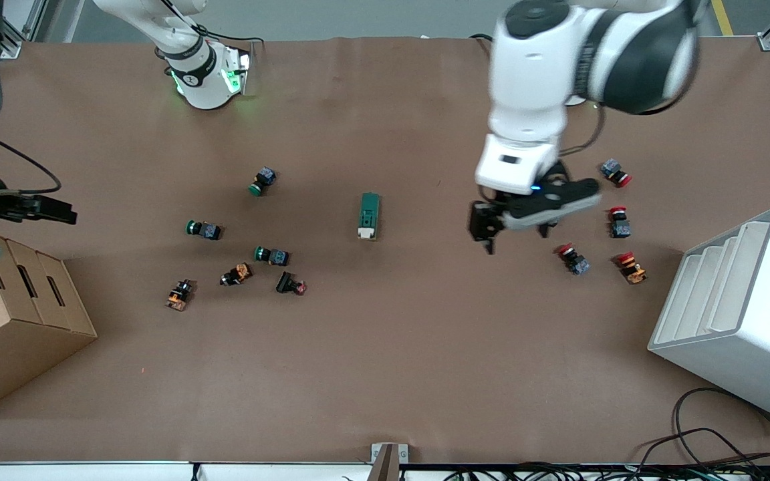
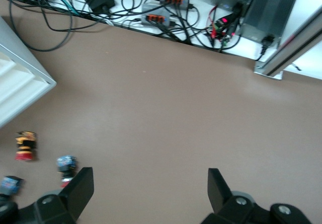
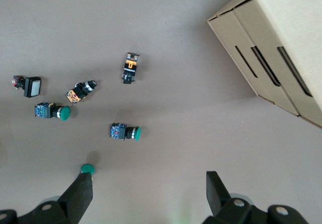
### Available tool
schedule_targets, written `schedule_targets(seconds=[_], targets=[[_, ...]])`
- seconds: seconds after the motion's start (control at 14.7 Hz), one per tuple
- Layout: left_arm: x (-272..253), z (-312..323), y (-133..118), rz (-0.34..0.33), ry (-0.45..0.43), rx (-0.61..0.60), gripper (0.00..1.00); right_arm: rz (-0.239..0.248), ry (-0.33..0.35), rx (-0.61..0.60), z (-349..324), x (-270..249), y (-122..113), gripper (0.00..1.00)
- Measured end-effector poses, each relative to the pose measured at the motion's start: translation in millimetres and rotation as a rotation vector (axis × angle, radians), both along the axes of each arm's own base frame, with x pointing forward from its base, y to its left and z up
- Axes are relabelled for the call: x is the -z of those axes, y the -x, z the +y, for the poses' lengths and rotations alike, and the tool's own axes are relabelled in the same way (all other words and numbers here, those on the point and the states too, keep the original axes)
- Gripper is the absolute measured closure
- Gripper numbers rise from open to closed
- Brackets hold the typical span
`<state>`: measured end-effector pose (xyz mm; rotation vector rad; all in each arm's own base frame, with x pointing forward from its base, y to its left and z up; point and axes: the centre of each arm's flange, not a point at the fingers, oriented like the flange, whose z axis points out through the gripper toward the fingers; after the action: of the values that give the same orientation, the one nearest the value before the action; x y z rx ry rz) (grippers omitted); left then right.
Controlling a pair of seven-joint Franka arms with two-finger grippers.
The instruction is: Close load switch with both arms
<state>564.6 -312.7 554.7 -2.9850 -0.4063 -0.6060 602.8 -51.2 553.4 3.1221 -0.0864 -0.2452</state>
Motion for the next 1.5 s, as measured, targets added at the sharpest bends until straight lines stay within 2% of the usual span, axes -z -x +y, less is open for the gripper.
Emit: schedule_targets(seconds=[0.27, 0.54, 0.75, 0.88, 1.16, 1.5], targets=[[-39, 71, 4, 0.127, -0.007, 0.055, 0.00, -0.016, -0.001, -0.010, 6, -8, -2, 0.00], [-62, 143, 3, 0.214, -0.028, 0.151, 0.00, -0.020, -0.006, -0.022, 13, -10, -3, 0.00], [-69, 187, 7, 0.292, 0.029, 0.217, 0.00, 0.005, -0.009, -0.029, 17, -10, 0, 0.00], [-76, 214, 11, 0.312, 0.067, 0.240, 0.00, 0.016, -0.011, -0.028, 17, -17, 5, 0.00], [-80, 225, 27, 0.351, 0.070, 0.249, 0.00, 0.018, -0.014, -0.027, 17, -37, 29, 0.00], [-75, 236, 47, 0.375, 0.052, 0.317, 0.00, -0.027, -0.019, -0.042, 25, -52, 70, 0.00]])
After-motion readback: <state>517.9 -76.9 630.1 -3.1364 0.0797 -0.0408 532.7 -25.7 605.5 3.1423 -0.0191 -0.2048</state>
